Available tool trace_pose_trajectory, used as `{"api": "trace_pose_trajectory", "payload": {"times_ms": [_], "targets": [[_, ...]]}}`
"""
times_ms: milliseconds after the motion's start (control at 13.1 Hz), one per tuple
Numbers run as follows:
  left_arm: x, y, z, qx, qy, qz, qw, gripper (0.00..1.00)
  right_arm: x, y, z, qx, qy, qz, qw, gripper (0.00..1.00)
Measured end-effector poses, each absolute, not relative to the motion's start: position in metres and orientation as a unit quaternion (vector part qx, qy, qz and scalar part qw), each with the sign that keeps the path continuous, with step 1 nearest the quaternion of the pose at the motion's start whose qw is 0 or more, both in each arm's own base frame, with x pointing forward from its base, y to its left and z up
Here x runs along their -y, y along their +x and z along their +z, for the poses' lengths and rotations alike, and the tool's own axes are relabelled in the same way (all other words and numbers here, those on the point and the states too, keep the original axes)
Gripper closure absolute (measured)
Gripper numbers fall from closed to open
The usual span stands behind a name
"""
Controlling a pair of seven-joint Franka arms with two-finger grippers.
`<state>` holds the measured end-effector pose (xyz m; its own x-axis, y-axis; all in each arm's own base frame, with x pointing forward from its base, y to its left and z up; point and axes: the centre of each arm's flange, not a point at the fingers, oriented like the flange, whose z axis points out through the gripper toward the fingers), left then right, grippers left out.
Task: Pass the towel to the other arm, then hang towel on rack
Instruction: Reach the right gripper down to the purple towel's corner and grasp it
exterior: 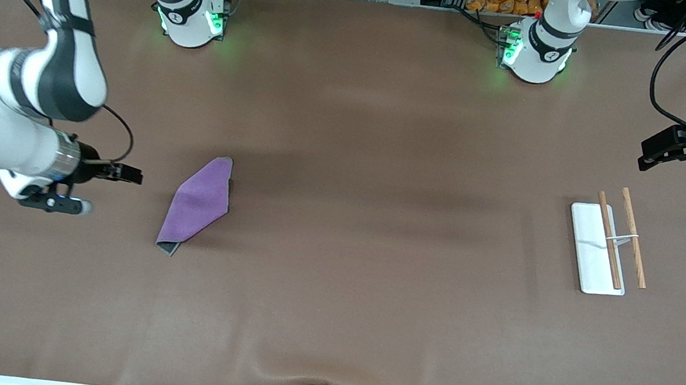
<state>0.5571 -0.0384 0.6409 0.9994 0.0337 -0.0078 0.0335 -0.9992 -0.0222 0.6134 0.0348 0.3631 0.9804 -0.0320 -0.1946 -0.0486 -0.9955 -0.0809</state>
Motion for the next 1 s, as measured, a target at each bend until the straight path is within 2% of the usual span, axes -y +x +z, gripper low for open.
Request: {"api": "trace_pose_trajectory", "payload": {"times_ms": [230,383,613,766,842,919,995], "targets": [[0.04,0.557,0.64,0.016,-1.0,0.005,0.011,0.0,-0.031,0.606,0.303,-0.012,-0.996,0.08,0.037,0.0],[0.041,0.557,0.64,0.014,-1.0,0.005,0.011,0.0,-0.043,0.598,0.267,-0.014,-0.995,0.087,0.044,0.0],[0.043,0.557,0.64,0.013,-1.0,0.005,0.011,0.0,-0.053,0.593,0.234,-0.016,-0.994,0.092,0.048,0.01],[0.044,0.557,0.64,0.012,-1.0,0.005,0.011,0.0,-0.053,0.592,0.22,-0.017,-0.995,0.09,0.046,0.04],[0.044,0.557,0.64,0.012,-1.0,0.006,0.011,0.0,-0.055,0.591,0.215,-0.016,-0.995,0.089,0.046,0.11],[0.044,0.557,0.639,0.011,-1.0,0.006,0.011,0.0,-0.058,0.591,0.21,-0.017,-0.995,0.086,0.049,0.11],[0.044,0.557,0.639,0.011,-1.0,0.006,0.011,0.0,-0.062,0.589,0.204,-0.02,-0.995,0.076,0.053,0.15]]}}
